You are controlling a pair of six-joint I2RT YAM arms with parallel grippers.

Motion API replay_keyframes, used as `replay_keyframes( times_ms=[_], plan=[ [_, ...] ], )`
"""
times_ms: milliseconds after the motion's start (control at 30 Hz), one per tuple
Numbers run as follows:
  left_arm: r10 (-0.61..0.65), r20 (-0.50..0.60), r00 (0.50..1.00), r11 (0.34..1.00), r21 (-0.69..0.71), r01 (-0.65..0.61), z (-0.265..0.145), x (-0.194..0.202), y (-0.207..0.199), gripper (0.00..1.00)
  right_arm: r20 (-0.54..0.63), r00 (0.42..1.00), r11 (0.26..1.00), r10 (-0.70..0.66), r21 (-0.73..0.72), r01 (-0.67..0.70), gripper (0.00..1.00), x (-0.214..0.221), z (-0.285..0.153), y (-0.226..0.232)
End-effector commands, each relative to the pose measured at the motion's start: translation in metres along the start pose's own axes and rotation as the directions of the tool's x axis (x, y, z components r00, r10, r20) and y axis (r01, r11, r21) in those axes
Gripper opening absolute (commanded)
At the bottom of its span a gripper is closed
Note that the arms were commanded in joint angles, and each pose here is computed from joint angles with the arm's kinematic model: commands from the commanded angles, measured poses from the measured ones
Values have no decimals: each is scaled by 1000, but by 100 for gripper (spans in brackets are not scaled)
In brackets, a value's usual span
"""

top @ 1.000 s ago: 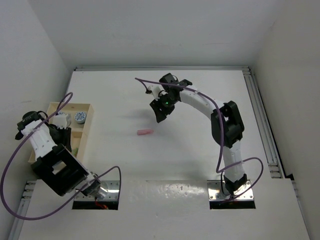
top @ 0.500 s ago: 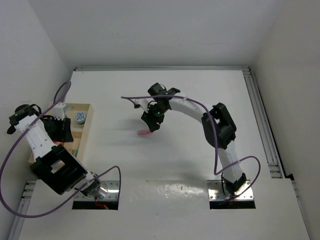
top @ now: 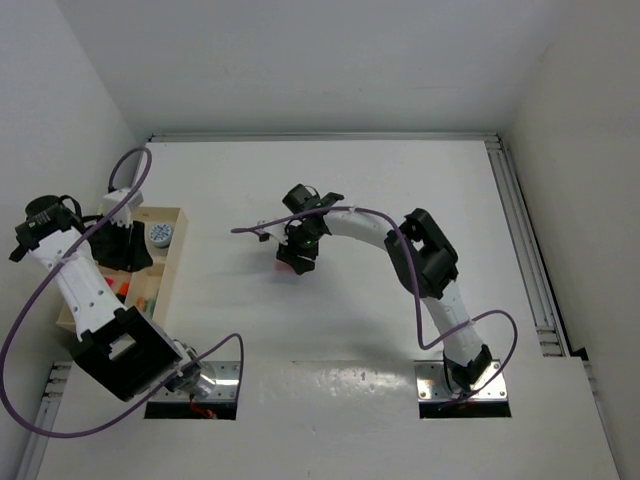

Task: Sort the stationery into containers
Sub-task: Pick up the pen from the center of the board.

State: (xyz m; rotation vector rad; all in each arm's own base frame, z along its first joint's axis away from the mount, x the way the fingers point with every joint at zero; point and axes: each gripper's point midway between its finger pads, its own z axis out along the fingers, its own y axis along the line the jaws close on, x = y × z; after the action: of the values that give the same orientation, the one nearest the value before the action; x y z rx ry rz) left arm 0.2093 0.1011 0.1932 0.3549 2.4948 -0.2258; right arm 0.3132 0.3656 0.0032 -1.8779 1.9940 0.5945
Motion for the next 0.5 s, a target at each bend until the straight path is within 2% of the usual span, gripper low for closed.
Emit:
replay_keyframes(
  times_ms=[0, 67, 200, 300, 367, 400, 467],
  plan=[
    [74, 120, 990, 997, 10, -76, -13, -31, -9, 52, 5, 998, 998, -66, 19, 66, 56, -1, 11, -5],
    [75, 166, 983, 996, 27, -81, -14, -42, -11, 51, -3, 997, 997, -73, 13, 73, 55, 5, 16, -3],
    [70, 246, 967, 996, 40, -82, -17, -63, -12, 48, -14, 995, 994, -101, 40, 102, 47, 14, 22, -4],
    [119, 307, 944, 990, 34, -136, -23, -83, -16, 47, -12, 993, 990, -117, 75, 118, 35, 18, 23, -6],
    [152, 345, 926, 986, 9, -165, -28, -95, -16, 47, -2, 991, 986, -134, 98, 134, 24, 17, 23, -7],
    [158, 370, 916, 986, -8, -166, -28, -105, -14, 46, -6, 991, 986, -132, 107, 131, 15, 18, 21, -7],
    [184, 394, 900, 982, -24, -190, -29, -115, -17, 45, 13, 994, 988, -111, 110, 109, 9, 9, 11, -5]
  ],
)
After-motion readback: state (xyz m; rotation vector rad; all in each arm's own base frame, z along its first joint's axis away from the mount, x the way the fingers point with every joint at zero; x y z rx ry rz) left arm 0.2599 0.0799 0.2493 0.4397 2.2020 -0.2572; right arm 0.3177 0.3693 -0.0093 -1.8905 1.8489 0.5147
